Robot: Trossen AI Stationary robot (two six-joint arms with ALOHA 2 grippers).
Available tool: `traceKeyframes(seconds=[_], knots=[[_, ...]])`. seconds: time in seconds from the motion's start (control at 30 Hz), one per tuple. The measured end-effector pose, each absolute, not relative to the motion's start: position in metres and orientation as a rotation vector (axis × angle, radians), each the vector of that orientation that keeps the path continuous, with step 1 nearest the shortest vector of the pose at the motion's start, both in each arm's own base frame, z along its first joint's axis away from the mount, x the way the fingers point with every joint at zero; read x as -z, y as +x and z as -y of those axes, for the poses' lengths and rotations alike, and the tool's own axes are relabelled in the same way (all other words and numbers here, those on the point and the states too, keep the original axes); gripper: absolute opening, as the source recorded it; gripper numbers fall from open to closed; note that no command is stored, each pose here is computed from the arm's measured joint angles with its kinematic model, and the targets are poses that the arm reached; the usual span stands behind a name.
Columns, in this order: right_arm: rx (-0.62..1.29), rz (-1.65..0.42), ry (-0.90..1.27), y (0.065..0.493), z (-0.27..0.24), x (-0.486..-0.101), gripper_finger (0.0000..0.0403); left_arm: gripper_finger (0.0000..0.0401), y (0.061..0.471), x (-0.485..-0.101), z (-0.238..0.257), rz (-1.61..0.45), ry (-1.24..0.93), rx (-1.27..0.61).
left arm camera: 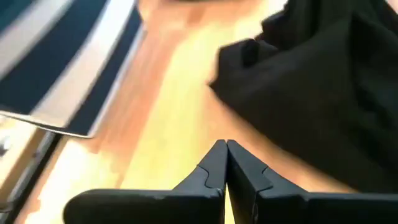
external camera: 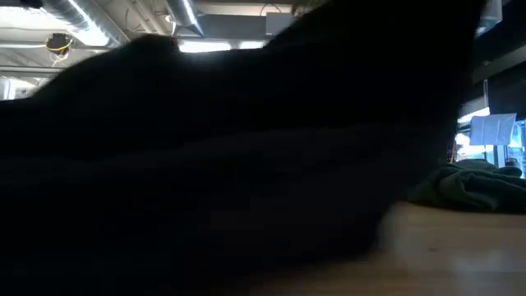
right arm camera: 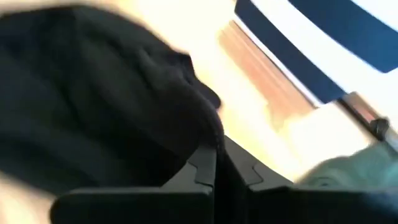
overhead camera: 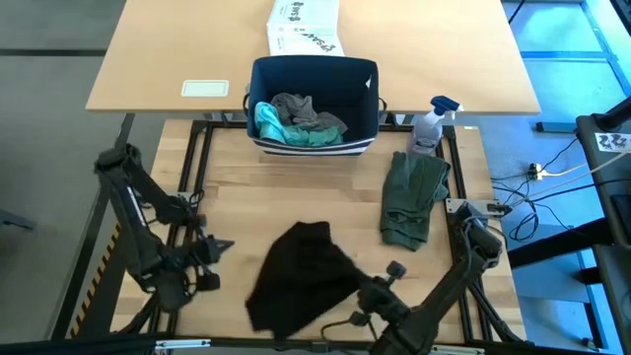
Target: Fold Laundry from Bin
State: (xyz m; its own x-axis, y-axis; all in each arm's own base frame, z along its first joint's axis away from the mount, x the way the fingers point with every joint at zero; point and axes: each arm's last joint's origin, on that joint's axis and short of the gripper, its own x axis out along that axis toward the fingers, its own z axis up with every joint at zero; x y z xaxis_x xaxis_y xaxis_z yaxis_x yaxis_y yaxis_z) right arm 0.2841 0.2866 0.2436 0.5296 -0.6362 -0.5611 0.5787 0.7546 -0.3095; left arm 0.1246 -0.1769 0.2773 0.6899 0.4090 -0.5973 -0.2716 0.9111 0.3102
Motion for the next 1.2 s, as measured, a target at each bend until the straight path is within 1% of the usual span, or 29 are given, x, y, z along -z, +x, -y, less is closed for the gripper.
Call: traceKeyframes(seconds=[0.1, 0.23, 0.4, 0.53, 0.6, 0.73, 0.87, 0.93, 1.03, 1.2], knots=[[0.732, -0.625, -0.101, 0.288, -0.285, -0.239, 0.0004, 0.0001, 0.118, -0.286, 0.173, -0.628, 0.207, -0.369], [0.785, -0.622, -0.112, 0.304, -0.269, -0.224, 0.0008, 0.0003, 0.121, -0.290, 0.169, -0.556, 0.264, -0.385], [0.772, -0.710, -0.086, 0.330, -0.250, -0.198, 0.0009, 0.0024, 0.133, -0.286, 0.159, -0.637, 0.354, -0.415], [0.625, -0.858, 0.058, 0.356, -0.244, -0.183, 0.0004, 0.0059, 0.142, -0.283, 0.156, -0.729, 0.268, -0.417], [0.557, -0.878, 0.160, 0.367, -0.244, -0.182, 0.0006, 0.0079, 0.146, -0.282, 0.159, -0.762, 0.190, -0.395], [0.421, -0.809, 0.396, 0.392, -0.248, -0.198, 0.0006, 0.0118, 0.157, -0.282, 0.167, -0.795, 0.011, -0.325], [0.323, -0.710, 0.514, 0.411, -0.251, -0.232, 0.0004, 0.0145, 0.172, -0.285, 0.172, -0.834, -0.148, -0.214], [0.308, -0.694, 0.521, 0.413, -0.251, -0.246, 0.0007, 0.0152, 0.176, -0.287, 0.173, -0.842, -0.155, -0.152], [0.320, -0.668, 0.506, 0.414, -0.251, -0.258, 0.0009, 0.0154, 0.177, -0.290, 0.171, -0.881, -0.104, -0.046], [0.307, -0.666, 0.508, 0.414, -0.251, -0.275, 0.0003, 0.0155, 0.174, -0.305, 0.155, -0.863, -0.099, 0.004]])
